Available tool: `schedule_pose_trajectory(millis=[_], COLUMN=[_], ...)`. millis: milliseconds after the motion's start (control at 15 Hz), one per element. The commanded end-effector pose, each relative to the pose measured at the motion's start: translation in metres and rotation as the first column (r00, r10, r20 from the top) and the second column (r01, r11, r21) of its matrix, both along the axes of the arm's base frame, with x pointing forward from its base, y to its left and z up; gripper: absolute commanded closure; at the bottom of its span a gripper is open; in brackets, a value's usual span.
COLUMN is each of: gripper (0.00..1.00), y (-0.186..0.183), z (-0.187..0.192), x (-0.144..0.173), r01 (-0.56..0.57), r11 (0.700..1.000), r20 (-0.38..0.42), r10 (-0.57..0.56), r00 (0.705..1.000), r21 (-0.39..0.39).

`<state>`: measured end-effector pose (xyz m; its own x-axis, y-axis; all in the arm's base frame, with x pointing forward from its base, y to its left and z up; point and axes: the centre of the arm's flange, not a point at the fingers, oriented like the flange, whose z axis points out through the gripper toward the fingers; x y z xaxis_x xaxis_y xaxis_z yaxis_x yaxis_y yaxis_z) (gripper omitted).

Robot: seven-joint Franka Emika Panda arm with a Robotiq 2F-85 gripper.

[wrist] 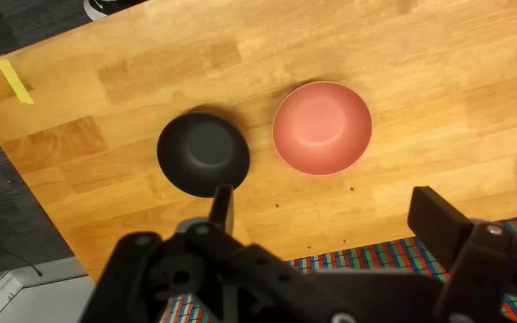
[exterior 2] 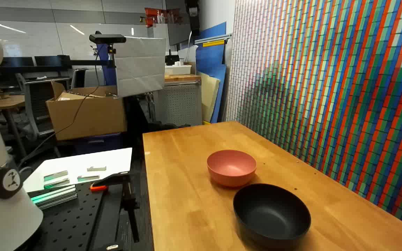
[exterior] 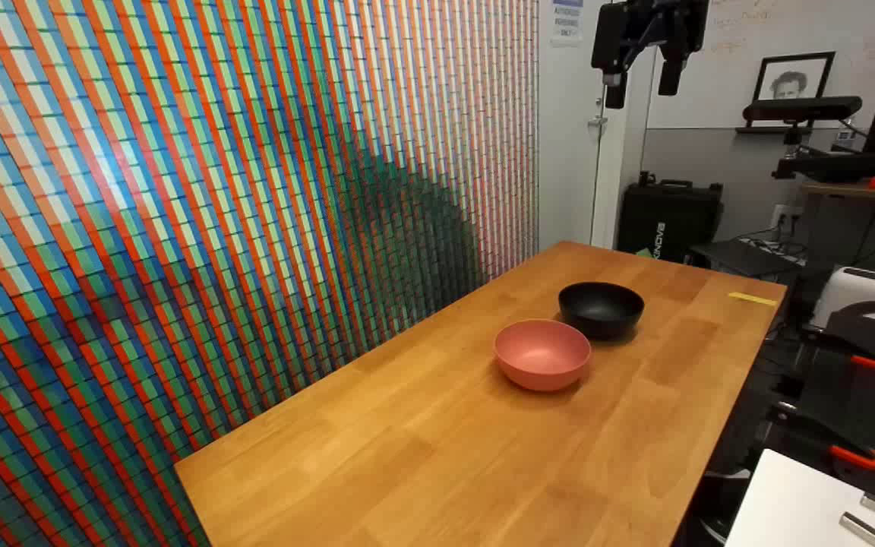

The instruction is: Put the orange bowl in the black bowl

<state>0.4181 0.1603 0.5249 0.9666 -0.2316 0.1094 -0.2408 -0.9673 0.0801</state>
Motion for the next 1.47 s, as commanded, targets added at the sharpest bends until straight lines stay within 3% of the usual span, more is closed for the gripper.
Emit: schedule_pose_trajectory(millis=[0,867,1133,1400], gripper=[0.00,0.00,0.00,0.00], y=[0.000,0.015,0.040,0.057], z=[0.001,-0.007,-0.032,-0.073], x=[0.000,0.006,0.027,0.052], r01=[0.000,-0.027,-0.088,-0.120], r11=[1.000,0.999,0.995,0.990], r20=[0.003,0.035,0.062,0.022], r10=[0.000,0.026,0.085,0.119], r00=[1.000,0.999,0.994,0.993], r21=[0.001,0.023,0.052,0.078])
